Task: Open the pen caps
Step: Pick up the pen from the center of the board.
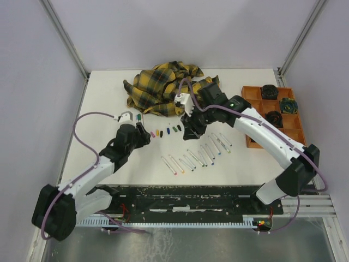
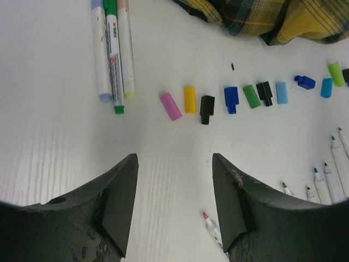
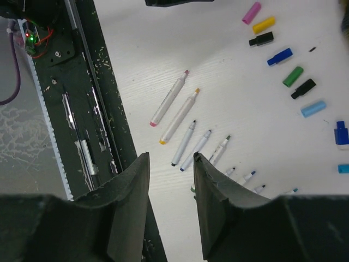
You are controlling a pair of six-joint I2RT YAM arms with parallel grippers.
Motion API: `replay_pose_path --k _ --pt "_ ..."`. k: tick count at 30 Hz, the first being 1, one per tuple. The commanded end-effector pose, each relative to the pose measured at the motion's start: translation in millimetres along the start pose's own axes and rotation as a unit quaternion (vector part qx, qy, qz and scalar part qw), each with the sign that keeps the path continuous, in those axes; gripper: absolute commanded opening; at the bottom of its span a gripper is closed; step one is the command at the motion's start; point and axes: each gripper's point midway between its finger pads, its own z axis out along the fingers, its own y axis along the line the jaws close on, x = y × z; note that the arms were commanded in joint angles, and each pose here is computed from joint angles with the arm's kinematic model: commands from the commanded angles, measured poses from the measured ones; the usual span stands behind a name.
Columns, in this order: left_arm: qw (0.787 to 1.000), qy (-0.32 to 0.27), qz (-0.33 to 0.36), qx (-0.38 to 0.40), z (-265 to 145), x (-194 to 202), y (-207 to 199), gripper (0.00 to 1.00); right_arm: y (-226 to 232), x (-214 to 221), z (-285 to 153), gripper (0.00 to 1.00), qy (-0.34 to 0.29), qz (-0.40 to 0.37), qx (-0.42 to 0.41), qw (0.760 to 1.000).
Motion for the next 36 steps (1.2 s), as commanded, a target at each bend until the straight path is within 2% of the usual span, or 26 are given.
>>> replay_pose_path --k 1,3,5,6,9,10,15,21,28,36 --pt "0.998 -0.004 0.055 -0.008 24.6 -30.5 -13.2 0.63 -3.3 -19.7 -35.1 0.45 -0.088 -0.035 -0.003 0.995" --pt "0.997 0.008 0.069 -0.022 36.3 -31.9 -11.2 0.63 -13.2 -18.3 -41.8 0.51 -0.109 -0.017 0.004 0.994" --pt "0.996 0.023 0.081 -0.038 48.2 -33.3 -8.3 0.63 -22.7 -9.4 -39.7 0.74 -0.106 0.015 0.004 0.994" --pt "0.994 0.034 0.088 -0.047 54.4 -32.7 -6.2 0.62 -22.9 -3.4 -36.4 0.78 -0.095 0.030 -0.015 0.995" --pt "0.988 0.062 0.115 -0.082 71.0 -33.1 2.3 0.58 -12.4 2.5 -37.5 0.76 -0.068 0.058 -0.091 0.992" --pt "0.985 0.071 0.125 -0.096 76.4 -33.3 6.1 0.57 -12.4 2.1 -38.2 0.75 -0.068 0.055 -0.093 0.992" --pt "0.972 0.092 0.160 -0.146 98.3 -40.1 17.5 0.56 -19.6 -0.7 -43.9 0.77 -0.107 0.022 -0.046 0.993" --pt "0.960 0.117 0.185 -0.174 121.4 -43.0 24.4 0.50 -21.5 -0.3 -47.2 0.77 -0.112 0.030 -0.052 0.992" --pt "0.958 0.132 0.182 -0.178 136.7 -42.2 29.3 0.42 -21.6 1.4 -44.1 0.76 -0.109 0.037 -0.062 0.991" --pt "0.956 0.154 0.179 -0.175 145.3 -29.7 34.8 0.37 -22.7 2.1 -45.1 0.76 -0.109 0.037 -0.061 0.991"
